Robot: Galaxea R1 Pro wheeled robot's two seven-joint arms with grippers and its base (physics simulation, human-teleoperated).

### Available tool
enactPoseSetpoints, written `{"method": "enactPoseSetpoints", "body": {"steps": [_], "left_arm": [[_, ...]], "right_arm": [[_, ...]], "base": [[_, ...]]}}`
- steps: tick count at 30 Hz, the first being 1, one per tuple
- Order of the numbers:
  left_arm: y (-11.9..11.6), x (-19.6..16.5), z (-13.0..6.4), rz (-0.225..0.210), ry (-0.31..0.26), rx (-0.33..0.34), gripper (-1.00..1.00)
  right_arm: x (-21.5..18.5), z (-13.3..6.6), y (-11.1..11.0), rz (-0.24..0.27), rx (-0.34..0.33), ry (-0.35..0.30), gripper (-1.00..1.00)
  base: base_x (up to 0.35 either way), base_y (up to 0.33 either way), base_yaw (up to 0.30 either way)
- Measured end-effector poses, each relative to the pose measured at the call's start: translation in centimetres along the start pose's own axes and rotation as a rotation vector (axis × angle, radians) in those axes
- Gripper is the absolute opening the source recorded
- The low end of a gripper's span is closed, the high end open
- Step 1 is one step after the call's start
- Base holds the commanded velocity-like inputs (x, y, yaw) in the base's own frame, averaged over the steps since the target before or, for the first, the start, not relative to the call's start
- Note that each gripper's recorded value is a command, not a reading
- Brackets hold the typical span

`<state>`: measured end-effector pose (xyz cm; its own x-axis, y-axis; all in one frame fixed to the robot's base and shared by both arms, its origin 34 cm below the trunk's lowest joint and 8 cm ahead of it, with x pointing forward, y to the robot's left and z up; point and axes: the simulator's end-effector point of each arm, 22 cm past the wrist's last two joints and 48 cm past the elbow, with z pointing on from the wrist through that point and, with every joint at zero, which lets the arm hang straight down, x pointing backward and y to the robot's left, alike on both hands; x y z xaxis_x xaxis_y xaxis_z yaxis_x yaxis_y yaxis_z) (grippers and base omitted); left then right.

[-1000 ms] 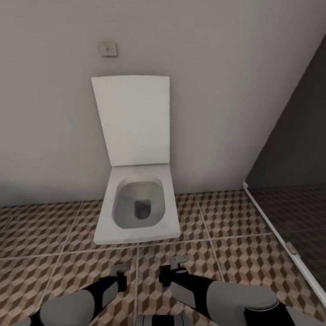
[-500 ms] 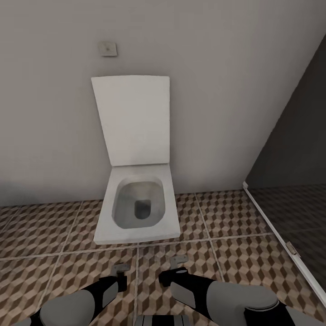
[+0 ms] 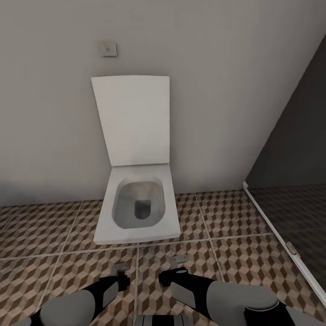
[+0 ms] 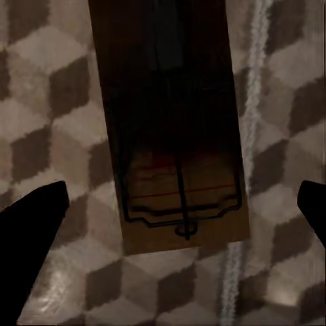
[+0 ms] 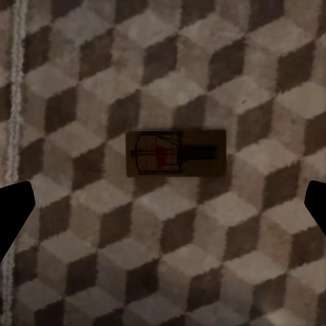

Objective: Take the four mousetraps from the cabinet in the bathroom and place them on the bathroom floor. Make sure all four end up on the same floor surface, and ensure that at least two of them are either under or directly next to the same bathroom sink.

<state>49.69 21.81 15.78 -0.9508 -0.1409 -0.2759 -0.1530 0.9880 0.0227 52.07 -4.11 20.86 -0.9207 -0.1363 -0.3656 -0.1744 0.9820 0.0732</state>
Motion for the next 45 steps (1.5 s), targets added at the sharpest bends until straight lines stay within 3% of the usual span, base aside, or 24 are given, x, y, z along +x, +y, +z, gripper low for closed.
{"method": "enactPoseSetpoints", "body": {"steps": [22, 45], "left_arm": [[0.23, -0.64, -0.01, 0.014, -0.029, -0.014, 1.0], [0.1, -0.61, 0.0, 0.014, -0.029, -0.012, 1.0]], "right_arm": [[-0.03, 0.01, 0.03, 0.003, -0.001, -0.001, 1.0], [-0.01, 0.03, 0.04, 0.004, -0.002, 0.0, 1.0]], "base": [[-0.017, 0.0, 0.0], [-0.311, 0.0, 0.0]]}}
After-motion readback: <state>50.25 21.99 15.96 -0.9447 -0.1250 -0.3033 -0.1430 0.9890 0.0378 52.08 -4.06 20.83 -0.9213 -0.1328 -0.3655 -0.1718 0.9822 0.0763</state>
